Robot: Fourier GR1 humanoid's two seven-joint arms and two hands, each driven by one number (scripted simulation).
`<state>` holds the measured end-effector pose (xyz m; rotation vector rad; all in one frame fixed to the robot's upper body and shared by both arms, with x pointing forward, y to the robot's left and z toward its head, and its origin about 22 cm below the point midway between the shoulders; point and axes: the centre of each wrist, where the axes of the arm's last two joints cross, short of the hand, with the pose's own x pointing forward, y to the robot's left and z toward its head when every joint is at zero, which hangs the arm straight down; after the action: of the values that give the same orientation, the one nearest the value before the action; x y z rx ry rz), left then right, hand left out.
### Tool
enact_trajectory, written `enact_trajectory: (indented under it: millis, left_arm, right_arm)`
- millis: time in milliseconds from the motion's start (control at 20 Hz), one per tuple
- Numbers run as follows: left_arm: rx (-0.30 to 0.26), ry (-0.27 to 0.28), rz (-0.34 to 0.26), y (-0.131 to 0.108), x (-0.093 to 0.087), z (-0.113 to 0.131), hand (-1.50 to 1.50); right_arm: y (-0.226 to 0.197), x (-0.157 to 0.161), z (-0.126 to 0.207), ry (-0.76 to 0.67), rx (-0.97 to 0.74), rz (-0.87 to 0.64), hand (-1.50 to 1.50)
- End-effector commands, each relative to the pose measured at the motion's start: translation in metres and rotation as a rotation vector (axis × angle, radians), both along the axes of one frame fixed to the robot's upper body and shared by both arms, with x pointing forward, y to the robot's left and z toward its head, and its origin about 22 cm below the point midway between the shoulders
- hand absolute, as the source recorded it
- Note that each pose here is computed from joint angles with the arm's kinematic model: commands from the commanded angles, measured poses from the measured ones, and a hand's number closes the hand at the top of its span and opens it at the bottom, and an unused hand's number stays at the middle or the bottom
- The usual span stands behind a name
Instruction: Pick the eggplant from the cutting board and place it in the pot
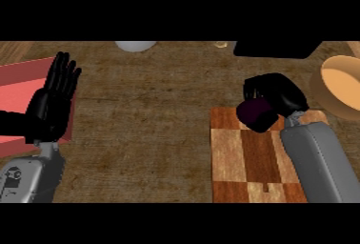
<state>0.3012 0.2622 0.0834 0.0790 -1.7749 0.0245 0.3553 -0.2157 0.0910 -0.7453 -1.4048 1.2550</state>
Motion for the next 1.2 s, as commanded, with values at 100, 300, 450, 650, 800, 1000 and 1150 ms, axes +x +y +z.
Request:
enact_trajectory:
  millis: [100, 300, 450, 650, 800, 1000, 1150]
  left_arm:
    - [-0.002, 0.01, -0.053, -0.014, 0.003, 0.001, 0.0]
    - [-0.004, -0.001, -0.065, -0.015, 0.01, 0.006, 0.0]
    - [0.009, -0.003, -0.063, -0.015, 0.006, 0.005, 0.0]
    - [-0.003, -0.011, -0.04, -0.016, 0.011, 0.008, 0.0]
    - [0.013, -0.009, -0.02, -0.017, 0.007, 0.004, 0.0]
    - [0.003, 0.006, -0.001, -0.003, 0.002, -0.014, 0.0]
    - [-0.004, 0.014, 0.026, -0.01, -0.006, -0.025, 0.0]
  right_arm:
    - [0.024, 0.033, 0.062, -0.221, 0.025, -0.531, 1.5]
    - [0.047, 0.046, 0.105, -0.38, -0.02, -0.819, 1.5]
    - [0.057, 0.055, 0.137, -0.527, -0.042, -1.006, 1.5]
    - [0.067, 0.071, 0.157, -0.67, -0.107, -1.155, 1.5]
    - [0.064, 0.081, 0.179, -0.706, -0.078, -1.227, 1.5]
    - [0.038, 0.094, 0.16, -0.649, -0.123, -1.278, 1.5]
    - [0.018, 0.085, 0.176, -0.58, -0.125, -1.29, 1.5]
